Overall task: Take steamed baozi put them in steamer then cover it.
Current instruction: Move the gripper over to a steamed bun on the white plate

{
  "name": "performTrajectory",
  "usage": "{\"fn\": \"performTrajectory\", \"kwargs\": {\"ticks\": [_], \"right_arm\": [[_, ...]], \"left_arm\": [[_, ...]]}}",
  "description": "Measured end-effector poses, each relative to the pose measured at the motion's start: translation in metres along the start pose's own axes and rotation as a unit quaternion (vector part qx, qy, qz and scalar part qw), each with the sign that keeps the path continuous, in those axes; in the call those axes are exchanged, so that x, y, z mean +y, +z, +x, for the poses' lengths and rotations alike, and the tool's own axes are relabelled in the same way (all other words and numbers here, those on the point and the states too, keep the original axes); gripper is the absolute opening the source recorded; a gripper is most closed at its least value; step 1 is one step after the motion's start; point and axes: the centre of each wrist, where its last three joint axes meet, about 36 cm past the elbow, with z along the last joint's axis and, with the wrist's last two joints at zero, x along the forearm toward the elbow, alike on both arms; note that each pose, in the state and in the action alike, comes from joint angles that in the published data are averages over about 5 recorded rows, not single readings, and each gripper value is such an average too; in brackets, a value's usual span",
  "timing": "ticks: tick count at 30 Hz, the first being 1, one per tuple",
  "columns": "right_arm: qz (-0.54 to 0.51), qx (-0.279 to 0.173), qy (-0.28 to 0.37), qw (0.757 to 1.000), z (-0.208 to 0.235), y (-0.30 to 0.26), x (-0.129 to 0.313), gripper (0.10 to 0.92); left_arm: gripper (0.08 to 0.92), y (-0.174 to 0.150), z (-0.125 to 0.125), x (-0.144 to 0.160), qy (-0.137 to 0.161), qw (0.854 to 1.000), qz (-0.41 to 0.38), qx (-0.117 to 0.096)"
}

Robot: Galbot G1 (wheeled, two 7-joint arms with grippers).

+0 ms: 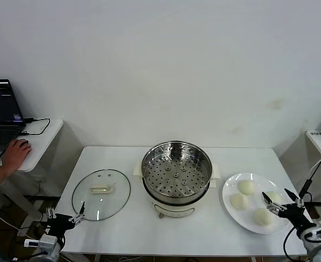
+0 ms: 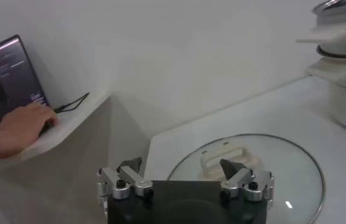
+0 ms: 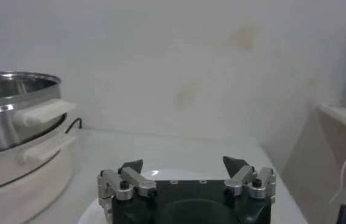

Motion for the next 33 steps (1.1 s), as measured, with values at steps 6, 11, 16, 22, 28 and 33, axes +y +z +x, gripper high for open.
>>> {"fn": "performTrajectory", "kwargs": {"ticks": [6,11,16,22,28,33], "right_arm": [[0.111,0.021,-0.039,0.993,-0.027,-0.028,-0.023,0.823],[0.228,0.057,-0.1,0.967,-0.063,-0.063,-0.043,0.823],[0.335,0.102,-0.16,0.923,-0.1,-0.1,-0.06,0.823],[0.427,0.16,-0.233,0.859,-0.142,-0.132,-0.065,0.823],[0.488,0.211,-0.294,0.794,-0.181,-0.152,-0.056,0.823],[0.518,0.247,-0.334,0.748,-0.204,-0.154,-0.045,0.823]], "left_arm": [[0.823,0.001,0.007,-0.003,-0.003,1.0,-0.001,0.004],[0.823,-0.001,0.011,-0.008,-0.001,1.0,0.0,0.004],[0.823,-0.003,0.017,-0.009,-0.001,1.0,0.003,0.005],[0.823,-0.002,0.02,-0.008,-0.006,1.0,0.005,0.009],[0.823,-0.003,0.021,-0.009,-0.006,1.0,0.006,0.008],[0.823,-0.005,0.023,-0.01,-0.004,1.0,0.004,0.009]]}}
